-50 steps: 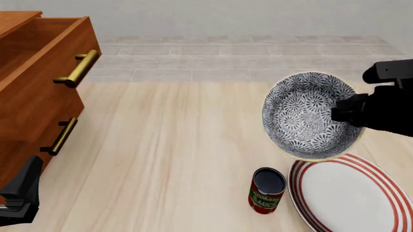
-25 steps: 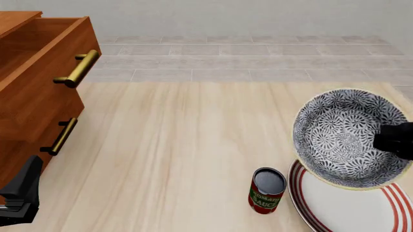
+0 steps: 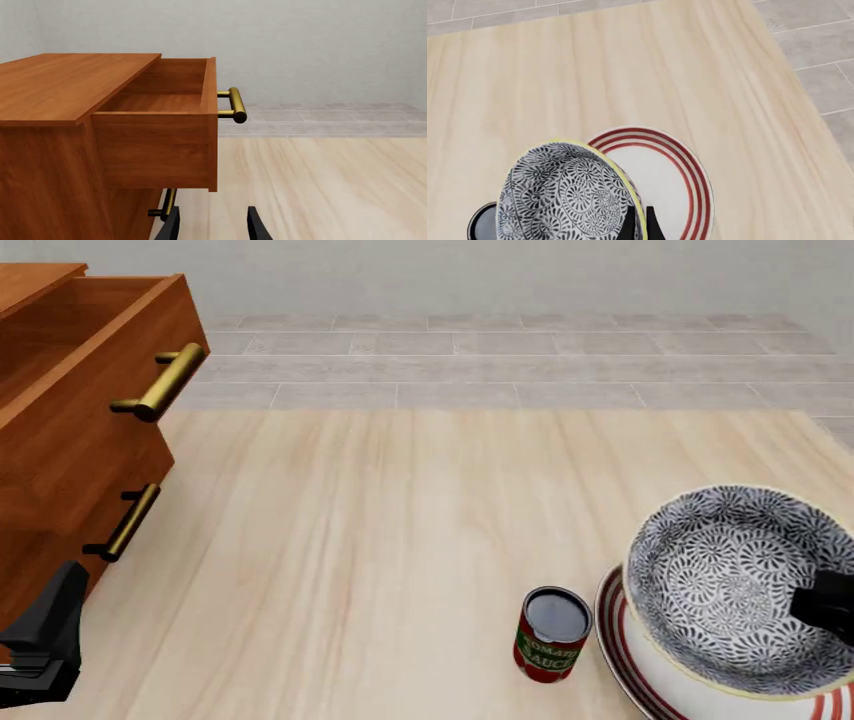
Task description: Put the bowl on the plate.
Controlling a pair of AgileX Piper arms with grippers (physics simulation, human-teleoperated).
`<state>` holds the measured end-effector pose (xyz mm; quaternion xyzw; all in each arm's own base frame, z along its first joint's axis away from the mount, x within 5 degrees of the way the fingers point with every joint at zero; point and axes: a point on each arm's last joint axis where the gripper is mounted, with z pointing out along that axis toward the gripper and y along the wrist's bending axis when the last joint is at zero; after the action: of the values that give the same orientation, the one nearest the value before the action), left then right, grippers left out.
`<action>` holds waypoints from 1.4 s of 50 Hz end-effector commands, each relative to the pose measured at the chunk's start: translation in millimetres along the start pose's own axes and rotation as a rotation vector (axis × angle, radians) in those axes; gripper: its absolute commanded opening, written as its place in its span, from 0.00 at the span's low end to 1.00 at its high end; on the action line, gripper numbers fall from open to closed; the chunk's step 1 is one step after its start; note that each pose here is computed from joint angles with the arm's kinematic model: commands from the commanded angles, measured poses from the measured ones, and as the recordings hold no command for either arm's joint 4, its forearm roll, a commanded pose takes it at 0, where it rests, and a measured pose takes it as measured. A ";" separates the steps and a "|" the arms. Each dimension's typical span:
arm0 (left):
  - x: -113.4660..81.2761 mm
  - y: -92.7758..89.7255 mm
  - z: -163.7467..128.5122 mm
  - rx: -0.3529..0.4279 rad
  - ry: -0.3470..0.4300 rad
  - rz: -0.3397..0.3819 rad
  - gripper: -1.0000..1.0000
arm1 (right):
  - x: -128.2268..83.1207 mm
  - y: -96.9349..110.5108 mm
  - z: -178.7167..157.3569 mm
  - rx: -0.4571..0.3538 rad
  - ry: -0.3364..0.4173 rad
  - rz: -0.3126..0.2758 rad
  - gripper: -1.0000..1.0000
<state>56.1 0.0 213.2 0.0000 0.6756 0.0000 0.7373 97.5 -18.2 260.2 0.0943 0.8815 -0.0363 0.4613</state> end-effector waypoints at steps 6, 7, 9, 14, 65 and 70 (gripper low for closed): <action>0.0 0.0 0.0 0.000 0.000 0.000 1.00 | 23.2 -5.9 6.7 0.047 0.015 0.043 0.00; 0.0 0.0 0.0 0.000 0.000 0.000 1.00 | 24.9 -6.2 7.4 0.049 0.016 0.042 0.00; 0.0 0.0 0.0 0.000 0.000 0.000 1.00 | 27.0 -6.6 8.7 0.053 0.019 0.048 0.00; 0.0 0.0 0.0 0.000 0.000 0.000 1.00 | 28.2 -8.6 14.9 0.067 0.020 0.050 0.00; 0.0 0.0 0.0 0.000 0.000 0.000 1.00 | 51.3 -12.8 66.8 0.075 0.087 0.062 0.00; 0.0 0.0 0.0 0.000 0.000 0.000 1.00 | 50.9 -12.4 66.1 0.072 0.088 0.056 0.00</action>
<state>56.1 0.0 213.2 0.0000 0.6756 0.0000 0.7373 118.4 -33.3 180.9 0.1317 0.8969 -0.0547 0.4186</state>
